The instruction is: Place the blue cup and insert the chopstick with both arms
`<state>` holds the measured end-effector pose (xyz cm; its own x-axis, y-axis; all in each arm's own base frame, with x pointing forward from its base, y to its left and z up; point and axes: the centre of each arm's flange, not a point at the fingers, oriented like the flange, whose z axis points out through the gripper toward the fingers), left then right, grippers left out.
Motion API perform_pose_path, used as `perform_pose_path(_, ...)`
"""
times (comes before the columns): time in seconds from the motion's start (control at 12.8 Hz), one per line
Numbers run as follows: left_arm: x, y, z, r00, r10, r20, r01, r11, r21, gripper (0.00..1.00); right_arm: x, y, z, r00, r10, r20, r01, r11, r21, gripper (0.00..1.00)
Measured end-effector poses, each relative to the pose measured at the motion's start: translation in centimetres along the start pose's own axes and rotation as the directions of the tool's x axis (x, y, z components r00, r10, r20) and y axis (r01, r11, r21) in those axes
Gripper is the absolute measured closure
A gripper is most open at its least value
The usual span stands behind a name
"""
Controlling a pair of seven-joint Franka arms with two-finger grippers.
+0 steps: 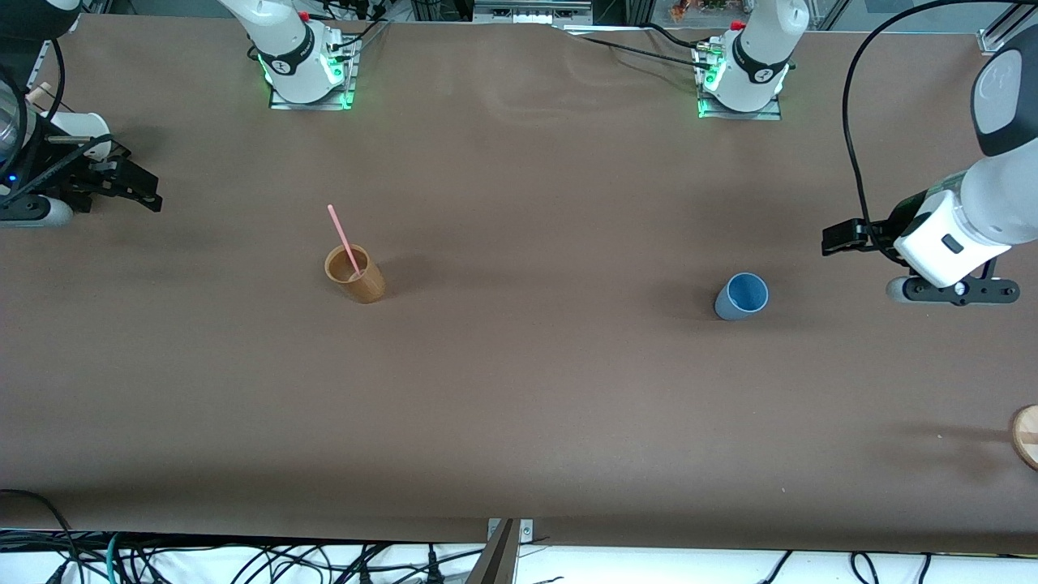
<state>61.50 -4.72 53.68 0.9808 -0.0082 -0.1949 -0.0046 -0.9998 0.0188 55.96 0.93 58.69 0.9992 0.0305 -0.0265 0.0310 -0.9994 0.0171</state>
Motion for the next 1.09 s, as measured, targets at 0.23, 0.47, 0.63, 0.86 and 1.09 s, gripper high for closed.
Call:
perform_pose_path(0.23, 0.0, 0.3, 0.0, 1.000, 0.005, 0.000, -0.005, 1.000, 0.003, 0.00, 0.3, 0.0, -0.2, 1.000, 0.000, -0.025, 0.000, 1.000, 0.000, 0.00)
perform_pose_path(0.47, 0.0, 0.4, 0.4, 1.000, 0.006, 0.009, -0.006, 1.000, 0.005, 0.00, 0.3, -0.1, -0.1, 1.000, -0.002, -0.025, 0.002, 1.000, 0.000, 0.00)
perform_pose_path(0.63, 0.1, 0.4, 1.2, 1.000, 0.007, 0.023, -0.007, 1.000, 0.006, 0.00, 0.3, -0.2, 0.0, 1.000, -0.003, -0.022, 0.003, 1.000, 0.000, 0.00)
perform_pose_path(0.86, 0.2, 0.4, 1.4, 1.000, 0.007, 0.028, -0.007, 1.000, 0.006, 0.00, 0.2, -0.2, 0.2, 1.000, -0.003, -0.016, 0.003, 1.000, 0.000, 0.00)
perform_pose_path(1.09, 0.2, 0.4, 1.4, 1.000, 0.007, 0.028, -0.007, 1.000, 0.006, 0.00, 0.2, -0.2, 0.2, 1.000, -0.003, -0.016, 0.003, 1.000, 0.000, 0.00)
